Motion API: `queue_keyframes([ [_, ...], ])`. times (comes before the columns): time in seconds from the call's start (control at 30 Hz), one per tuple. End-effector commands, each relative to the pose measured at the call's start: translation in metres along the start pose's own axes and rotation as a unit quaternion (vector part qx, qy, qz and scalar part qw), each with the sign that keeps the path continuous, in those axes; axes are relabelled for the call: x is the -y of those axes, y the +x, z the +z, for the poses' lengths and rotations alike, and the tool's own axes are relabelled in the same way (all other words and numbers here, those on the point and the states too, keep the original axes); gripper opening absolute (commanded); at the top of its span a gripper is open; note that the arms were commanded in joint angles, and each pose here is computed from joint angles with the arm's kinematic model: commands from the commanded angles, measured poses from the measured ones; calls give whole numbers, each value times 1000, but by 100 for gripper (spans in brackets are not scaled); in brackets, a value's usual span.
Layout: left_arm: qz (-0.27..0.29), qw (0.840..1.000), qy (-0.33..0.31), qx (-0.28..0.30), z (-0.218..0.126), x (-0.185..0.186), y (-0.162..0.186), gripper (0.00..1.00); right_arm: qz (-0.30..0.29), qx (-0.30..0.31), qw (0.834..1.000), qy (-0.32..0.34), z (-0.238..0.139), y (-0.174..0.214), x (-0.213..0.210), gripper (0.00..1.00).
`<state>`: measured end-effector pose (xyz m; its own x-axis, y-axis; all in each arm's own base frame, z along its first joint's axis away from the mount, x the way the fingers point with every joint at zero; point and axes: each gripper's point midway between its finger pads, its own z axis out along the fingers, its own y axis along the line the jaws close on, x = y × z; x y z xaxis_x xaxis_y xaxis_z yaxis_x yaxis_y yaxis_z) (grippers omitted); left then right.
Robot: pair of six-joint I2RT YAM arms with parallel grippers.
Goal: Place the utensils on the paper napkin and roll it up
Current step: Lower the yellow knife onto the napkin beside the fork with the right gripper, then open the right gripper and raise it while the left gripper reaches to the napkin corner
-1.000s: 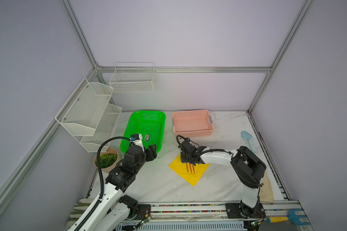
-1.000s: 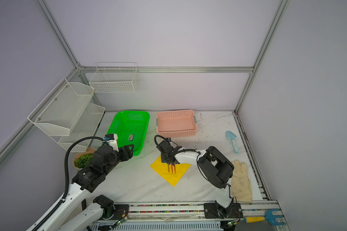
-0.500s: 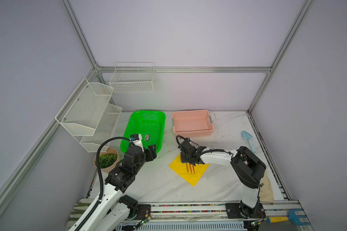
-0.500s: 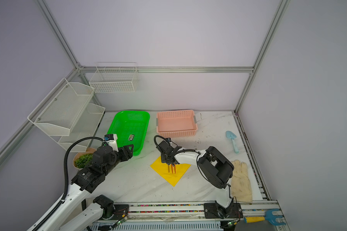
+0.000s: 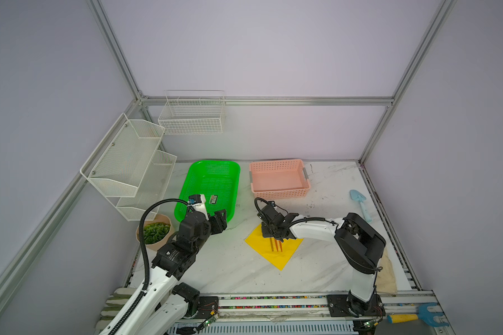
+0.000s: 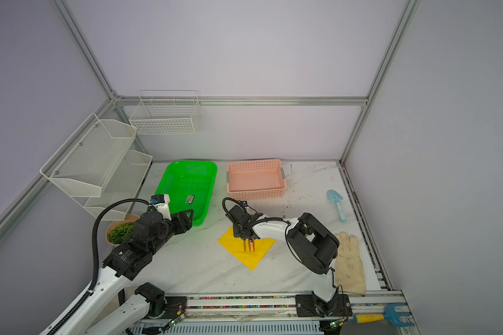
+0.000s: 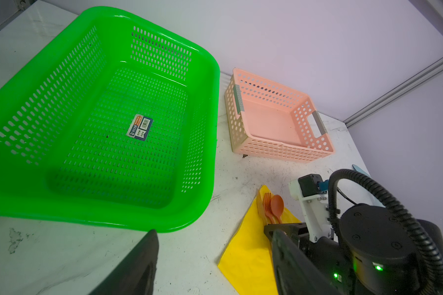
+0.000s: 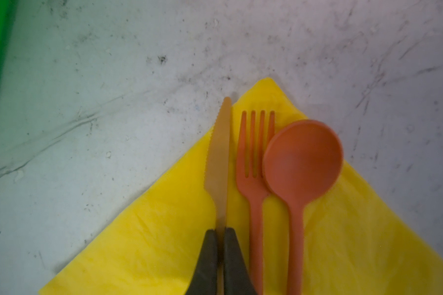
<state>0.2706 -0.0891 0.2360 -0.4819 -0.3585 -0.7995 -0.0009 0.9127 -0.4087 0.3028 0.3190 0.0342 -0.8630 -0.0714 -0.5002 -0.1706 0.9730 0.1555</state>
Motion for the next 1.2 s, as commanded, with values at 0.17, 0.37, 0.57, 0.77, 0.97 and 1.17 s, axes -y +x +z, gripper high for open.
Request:
queue_keyframes([
  [0.17, 0, 1000, -2, 4, 0, -3, 3, 70, 7, 3, 1000, 12, -8, 3, 6, 7],
  [0.37, 1, 1000, -1, 5, -1, -3, 2, 70, 7, 3, 1000, 13, -9, 2, 6, 17],
  [0.57, 4, 1000, 1, 9, -5, -1, -3, 73, 6, 6, 1000, 11, -13, 0, 3, 26],
  [0.77, 7, 1000, 5, 16, -13, 2, -11, 73, 6, 21, 1000, -14, -40, -16, -13, 28],
  [0.97, 20, 999, 21, 17, -18, 13, -22, 73, 20, 75, 994, -70, -106, -59, -34, 29],
  [1.17, 151, 984, 88, -22, -16, 73, 1, 74, 43, 160, 984, -58, -160, -104, -3, 37],
])
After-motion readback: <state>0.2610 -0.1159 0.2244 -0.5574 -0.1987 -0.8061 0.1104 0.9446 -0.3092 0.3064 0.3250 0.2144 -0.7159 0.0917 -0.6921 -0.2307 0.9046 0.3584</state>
